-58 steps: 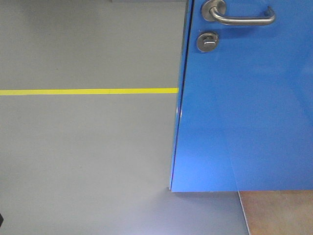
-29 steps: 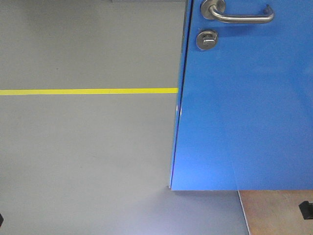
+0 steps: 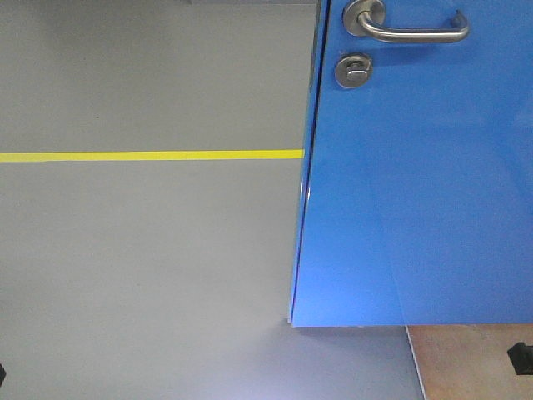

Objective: Move to blue door and open it

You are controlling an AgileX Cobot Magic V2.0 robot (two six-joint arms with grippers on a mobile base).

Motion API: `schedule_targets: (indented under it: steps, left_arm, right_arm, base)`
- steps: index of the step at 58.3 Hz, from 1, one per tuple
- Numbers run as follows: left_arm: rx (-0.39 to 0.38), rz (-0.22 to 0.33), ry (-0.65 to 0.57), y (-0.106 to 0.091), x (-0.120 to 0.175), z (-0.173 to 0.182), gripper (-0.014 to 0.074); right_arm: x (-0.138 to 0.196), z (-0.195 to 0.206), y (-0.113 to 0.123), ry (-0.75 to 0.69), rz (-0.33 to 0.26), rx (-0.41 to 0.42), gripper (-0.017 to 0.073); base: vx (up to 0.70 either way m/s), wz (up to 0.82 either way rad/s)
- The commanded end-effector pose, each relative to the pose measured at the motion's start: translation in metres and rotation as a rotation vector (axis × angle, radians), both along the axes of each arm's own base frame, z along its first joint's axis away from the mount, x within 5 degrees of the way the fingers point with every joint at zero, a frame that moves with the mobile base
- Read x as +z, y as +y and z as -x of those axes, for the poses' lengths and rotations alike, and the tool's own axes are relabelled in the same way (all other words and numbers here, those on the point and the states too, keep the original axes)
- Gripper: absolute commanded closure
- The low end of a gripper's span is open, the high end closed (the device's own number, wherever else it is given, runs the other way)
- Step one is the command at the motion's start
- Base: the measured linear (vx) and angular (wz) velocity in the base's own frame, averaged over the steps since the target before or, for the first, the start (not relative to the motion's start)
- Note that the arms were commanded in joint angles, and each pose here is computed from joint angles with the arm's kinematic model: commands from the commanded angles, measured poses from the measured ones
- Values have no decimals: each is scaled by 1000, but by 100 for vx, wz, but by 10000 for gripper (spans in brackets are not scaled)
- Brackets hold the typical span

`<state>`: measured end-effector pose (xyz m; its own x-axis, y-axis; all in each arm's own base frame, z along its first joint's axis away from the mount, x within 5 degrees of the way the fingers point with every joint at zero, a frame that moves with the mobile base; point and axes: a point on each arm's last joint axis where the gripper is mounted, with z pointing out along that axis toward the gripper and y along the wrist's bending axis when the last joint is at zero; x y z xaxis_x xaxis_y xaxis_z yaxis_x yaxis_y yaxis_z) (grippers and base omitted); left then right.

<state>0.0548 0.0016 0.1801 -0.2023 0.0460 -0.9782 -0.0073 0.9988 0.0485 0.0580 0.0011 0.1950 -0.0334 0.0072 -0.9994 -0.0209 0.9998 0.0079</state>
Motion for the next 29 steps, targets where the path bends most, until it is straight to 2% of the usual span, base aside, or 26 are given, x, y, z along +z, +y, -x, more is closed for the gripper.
schedule_targets:
  steps: [1, 29]
  left_arm:
    - [-11, 9, -123, -1, 17, 1, 521]
    - [-11, 9, -123, -1, 17, 1, 521]
  right_arm:
    - [6, -1, 0, -64, -2, -4, 547]
    - [6, -1, 0, -65, 6, -4, 547]
  base:
    - [0, 0]
    - [0, 0]
